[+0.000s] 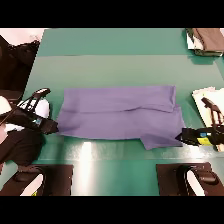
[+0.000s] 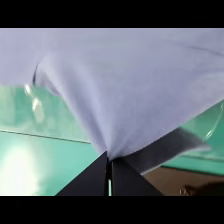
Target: Fold the shirts.
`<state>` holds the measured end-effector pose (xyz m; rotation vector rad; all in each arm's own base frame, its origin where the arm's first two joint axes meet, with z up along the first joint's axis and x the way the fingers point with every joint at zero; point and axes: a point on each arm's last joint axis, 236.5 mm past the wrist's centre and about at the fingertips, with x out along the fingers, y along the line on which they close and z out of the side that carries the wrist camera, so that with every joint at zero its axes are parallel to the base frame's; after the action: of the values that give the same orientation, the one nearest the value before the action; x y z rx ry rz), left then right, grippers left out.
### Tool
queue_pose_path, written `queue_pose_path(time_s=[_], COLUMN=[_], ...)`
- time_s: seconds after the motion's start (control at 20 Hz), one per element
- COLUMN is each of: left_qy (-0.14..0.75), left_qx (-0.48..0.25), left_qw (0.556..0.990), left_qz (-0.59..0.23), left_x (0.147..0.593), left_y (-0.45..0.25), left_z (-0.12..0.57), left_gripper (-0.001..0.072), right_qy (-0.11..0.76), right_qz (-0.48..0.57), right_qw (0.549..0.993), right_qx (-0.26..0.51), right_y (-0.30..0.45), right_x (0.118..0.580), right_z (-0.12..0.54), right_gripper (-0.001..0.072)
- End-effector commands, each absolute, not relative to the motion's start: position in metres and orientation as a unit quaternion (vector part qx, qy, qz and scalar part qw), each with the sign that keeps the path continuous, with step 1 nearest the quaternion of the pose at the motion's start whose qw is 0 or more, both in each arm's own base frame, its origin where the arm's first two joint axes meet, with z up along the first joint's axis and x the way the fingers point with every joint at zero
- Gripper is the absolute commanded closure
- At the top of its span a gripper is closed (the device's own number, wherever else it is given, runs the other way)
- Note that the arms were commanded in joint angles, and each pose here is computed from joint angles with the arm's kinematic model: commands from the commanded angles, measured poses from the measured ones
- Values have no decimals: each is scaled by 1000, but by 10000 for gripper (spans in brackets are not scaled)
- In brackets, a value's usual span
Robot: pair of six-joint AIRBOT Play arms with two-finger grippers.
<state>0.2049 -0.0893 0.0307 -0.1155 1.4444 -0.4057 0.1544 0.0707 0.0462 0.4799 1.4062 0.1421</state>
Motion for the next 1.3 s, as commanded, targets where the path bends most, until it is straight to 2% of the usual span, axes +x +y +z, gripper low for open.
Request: queue_pose_path(time_s=[0.0,0.1,0.2,0.35,0.5,0.85,1.05,1.25], left_qy=[639,616,563,498,508,498,473,491], left_qx=[-67,-72,-75,-75,-70,-90,-99,-102], left_qw=[744,762,804,850,848,857,873,863], left_qz=[-184,-184,-176,-155,-136,-95,-71,-64], left_x=[188,203,234,276,298,352,377,390], left_y=[-93,-95,-95,-88,-81,-72,-64,-63], left_z=[53,58,70,85,66,30,27,4], left_gripper=[684,684,684,684,684,684,684,683], right_qy=[612,606,611,580,572,582,592,609], right_qz=[32,22,36,69,73,84,80,76], right_qw=[756,757,750,766,780,778,770,755], right_qx=[230,243,252,270,243,221,224,231], right_y=[57,50,51,55,47,38,31,28], right_x=[146,154,167,216,262,361,395,414], right_z=[68,67,63,70,76,57,39,14], right_gripper=[688,688,688,688,688,689,688,688])
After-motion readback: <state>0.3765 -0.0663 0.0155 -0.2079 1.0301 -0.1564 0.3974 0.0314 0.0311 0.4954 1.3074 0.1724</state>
